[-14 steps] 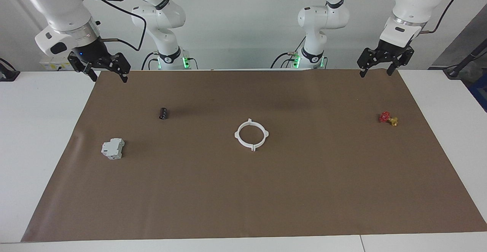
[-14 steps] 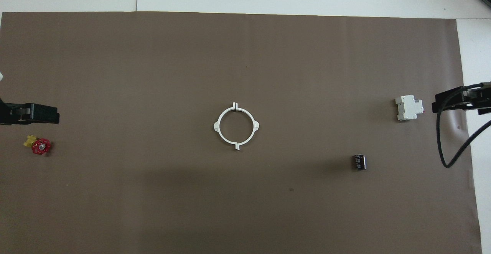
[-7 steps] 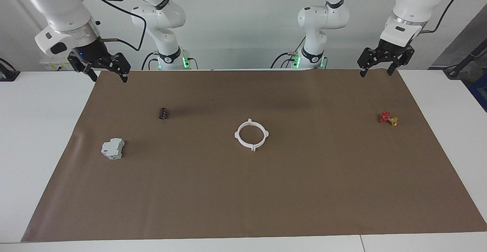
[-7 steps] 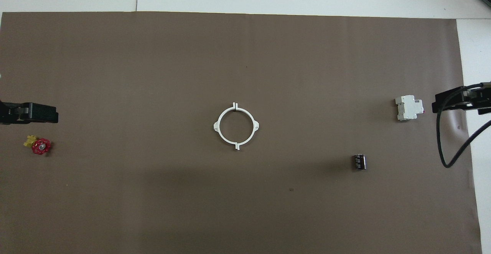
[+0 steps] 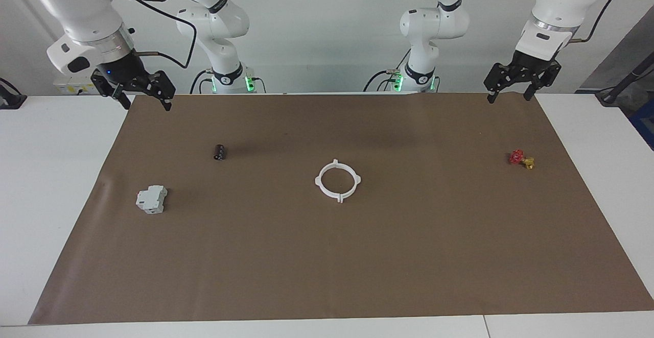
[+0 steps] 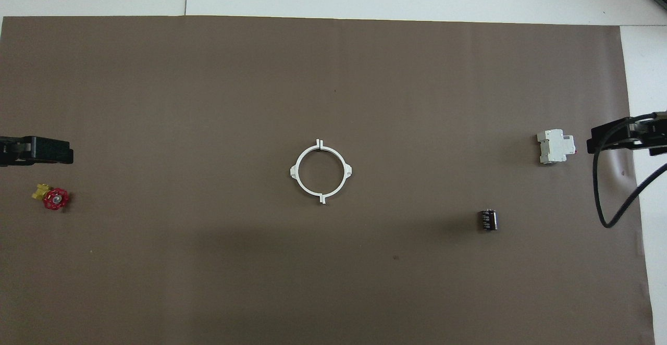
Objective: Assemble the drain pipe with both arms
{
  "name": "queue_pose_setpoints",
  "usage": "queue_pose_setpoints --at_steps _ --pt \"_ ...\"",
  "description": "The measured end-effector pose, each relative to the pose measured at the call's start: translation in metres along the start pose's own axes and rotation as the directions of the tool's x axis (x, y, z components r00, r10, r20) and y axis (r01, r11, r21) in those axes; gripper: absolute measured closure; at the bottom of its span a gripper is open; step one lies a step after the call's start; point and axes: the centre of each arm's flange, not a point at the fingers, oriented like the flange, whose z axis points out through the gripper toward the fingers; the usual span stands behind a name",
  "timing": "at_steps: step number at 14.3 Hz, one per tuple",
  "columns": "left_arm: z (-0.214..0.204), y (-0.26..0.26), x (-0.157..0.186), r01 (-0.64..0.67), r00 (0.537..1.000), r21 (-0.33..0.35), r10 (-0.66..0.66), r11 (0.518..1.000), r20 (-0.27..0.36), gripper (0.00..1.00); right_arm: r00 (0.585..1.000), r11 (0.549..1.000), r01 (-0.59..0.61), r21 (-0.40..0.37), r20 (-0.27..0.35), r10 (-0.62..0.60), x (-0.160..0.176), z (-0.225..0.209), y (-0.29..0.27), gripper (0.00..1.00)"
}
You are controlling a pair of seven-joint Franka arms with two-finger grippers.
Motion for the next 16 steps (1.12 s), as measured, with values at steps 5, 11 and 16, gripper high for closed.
queue_pose_setpoints --at_steps 5,11,16 --pt "0.010 -0.010 0.009 0.018 1.000 0.000 -0.018 1.000 0.016 0.00 1.000 1.000 0.000 0.000 0.000 0.000 0.000 0.000 0.000 0.00" --pt "-0.004 -0.011 0.040 0.025 1.000 0.005 -0.025 1.000 0.015 0.00 1.000 1.000 0.000 0.000 0.000 0.000 0.000 0.000 0.000 0.00" --pt "-0.011 -0.008 0.044 0.020 1.000 0.004 -0.020 1.000 -0.001 0.00 1.000 1.000 0.000 0.000 0.000 0.000 0.000 0.000 0.000 0.00"
